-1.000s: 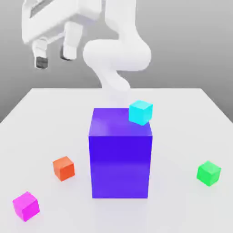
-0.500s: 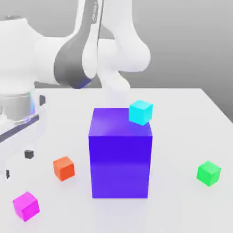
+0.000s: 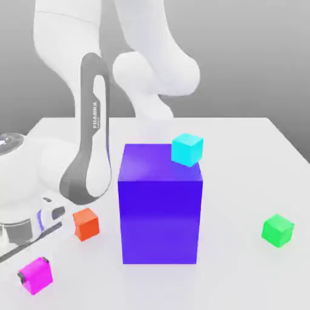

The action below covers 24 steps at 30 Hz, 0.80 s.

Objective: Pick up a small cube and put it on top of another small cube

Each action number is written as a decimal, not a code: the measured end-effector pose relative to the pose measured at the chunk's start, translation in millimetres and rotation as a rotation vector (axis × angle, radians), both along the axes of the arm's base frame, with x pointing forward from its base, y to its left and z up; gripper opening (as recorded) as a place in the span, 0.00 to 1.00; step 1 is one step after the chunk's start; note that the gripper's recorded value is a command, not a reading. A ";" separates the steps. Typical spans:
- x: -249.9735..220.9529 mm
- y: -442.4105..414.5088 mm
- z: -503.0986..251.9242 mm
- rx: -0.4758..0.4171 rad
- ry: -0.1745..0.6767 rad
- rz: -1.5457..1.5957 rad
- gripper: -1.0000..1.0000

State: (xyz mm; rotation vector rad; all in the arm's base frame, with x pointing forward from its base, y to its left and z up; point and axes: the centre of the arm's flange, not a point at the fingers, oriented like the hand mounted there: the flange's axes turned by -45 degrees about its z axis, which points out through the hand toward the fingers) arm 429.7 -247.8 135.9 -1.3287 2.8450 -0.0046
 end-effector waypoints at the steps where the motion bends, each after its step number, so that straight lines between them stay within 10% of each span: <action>1: -0.5 0.2 -6.7 0.001 0.001 -0.001 0.00; 9: 15.4 8.2 72.5 -0.012 -0.051 0.069 0.00; 24: 26.3 408.5 148.2 -0.039 -0.183 1.363 0.00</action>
